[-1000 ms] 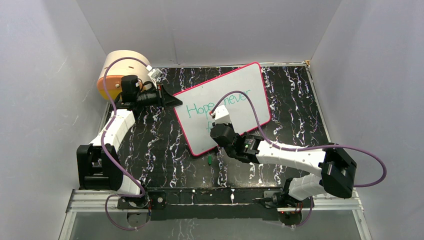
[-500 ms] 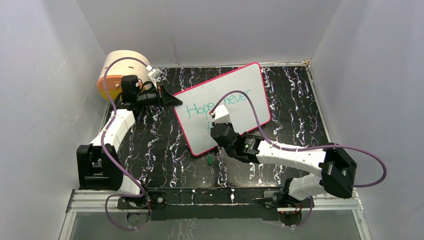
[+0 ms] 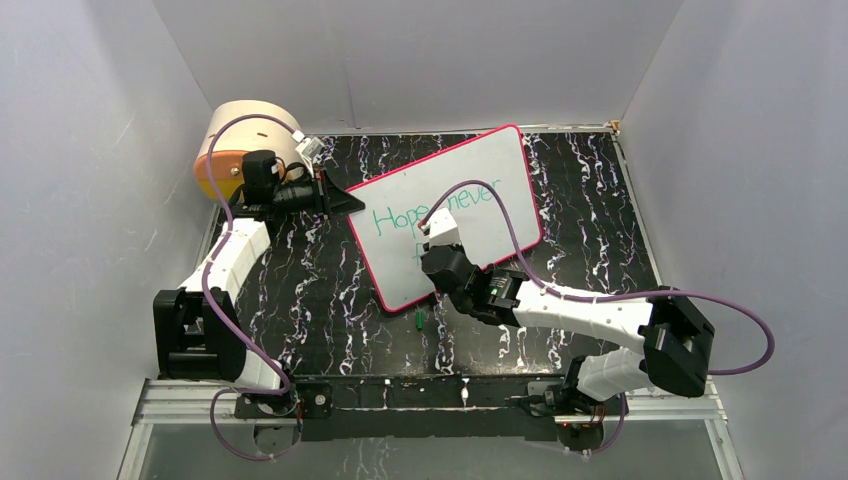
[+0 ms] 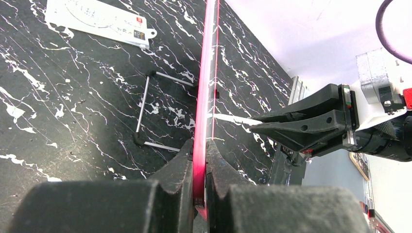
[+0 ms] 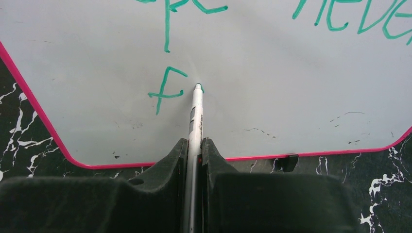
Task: Write a sentence on the whiteboard
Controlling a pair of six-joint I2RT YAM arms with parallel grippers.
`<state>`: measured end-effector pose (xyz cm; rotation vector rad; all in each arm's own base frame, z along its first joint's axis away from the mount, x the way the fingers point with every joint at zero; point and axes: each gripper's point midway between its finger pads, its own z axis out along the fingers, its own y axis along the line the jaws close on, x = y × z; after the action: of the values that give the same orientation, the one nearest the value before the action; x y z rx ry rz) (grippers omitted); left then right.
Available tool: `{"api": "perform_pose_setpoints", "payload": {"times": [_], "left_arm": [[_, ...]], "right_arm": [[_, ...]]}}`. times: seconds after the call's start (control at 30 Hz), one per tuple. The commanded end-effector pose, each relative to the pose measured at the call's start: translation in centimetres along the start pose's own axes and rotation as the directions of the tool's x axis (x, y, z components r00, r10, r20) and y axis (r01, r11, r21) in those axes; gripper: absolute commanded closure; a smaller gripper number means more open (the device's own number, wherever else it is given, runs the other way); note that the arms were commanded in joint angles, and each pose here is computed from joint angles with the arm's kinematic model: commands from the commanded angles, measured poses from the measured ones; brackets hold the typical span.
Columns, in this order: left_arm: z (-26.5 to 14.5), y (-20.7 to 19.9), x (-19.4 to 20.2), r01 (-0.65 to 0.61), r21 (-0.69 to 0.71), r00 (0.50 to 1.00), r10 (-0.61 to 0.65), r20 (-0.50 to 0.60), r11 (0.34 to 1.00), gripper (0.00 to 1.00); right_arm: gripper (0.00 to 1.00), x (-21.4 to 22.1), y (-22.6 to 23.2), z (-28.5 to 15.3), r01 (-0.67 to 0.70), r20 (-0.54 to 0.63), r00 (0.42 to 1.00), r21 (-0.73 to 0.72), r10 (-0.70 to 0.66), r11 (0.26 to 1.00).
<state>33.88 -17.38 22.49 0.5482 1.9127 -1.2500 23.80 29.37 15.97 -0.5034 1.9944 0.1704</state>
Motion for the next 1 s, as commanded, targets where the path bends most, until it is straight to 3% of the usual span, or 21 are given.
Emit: {"api": "perform_pose_setpoints", "payload": {"times": [0.0,0.67,0.97], "left_arm": [[1.0,3.5,3.8,0.018,-0.146,0.996,-0.031,-0.083,0.989,1.00],[1.0,3.5,3.8,0.017,-0.148,0.996,-0.029,-0.083,0.989,1.00],[1.0,3.5,3.9,0.018,-0.148,0.996,-0.031,-0.085,0.989,1.00]], "right_arm": [[1.00,-2.1,1.2,-0.2,-0.051,0.043,0.998,-0.066,0.054,0.997],[1.00,1.8,0.8,-0.3,0.002,-0.082,0.997,-0.059,-0.007,0.998],[1.00,1.0,-0.8,-0.4,0.000,-0.054,0.999,0.021,0.001,1.000]]}}
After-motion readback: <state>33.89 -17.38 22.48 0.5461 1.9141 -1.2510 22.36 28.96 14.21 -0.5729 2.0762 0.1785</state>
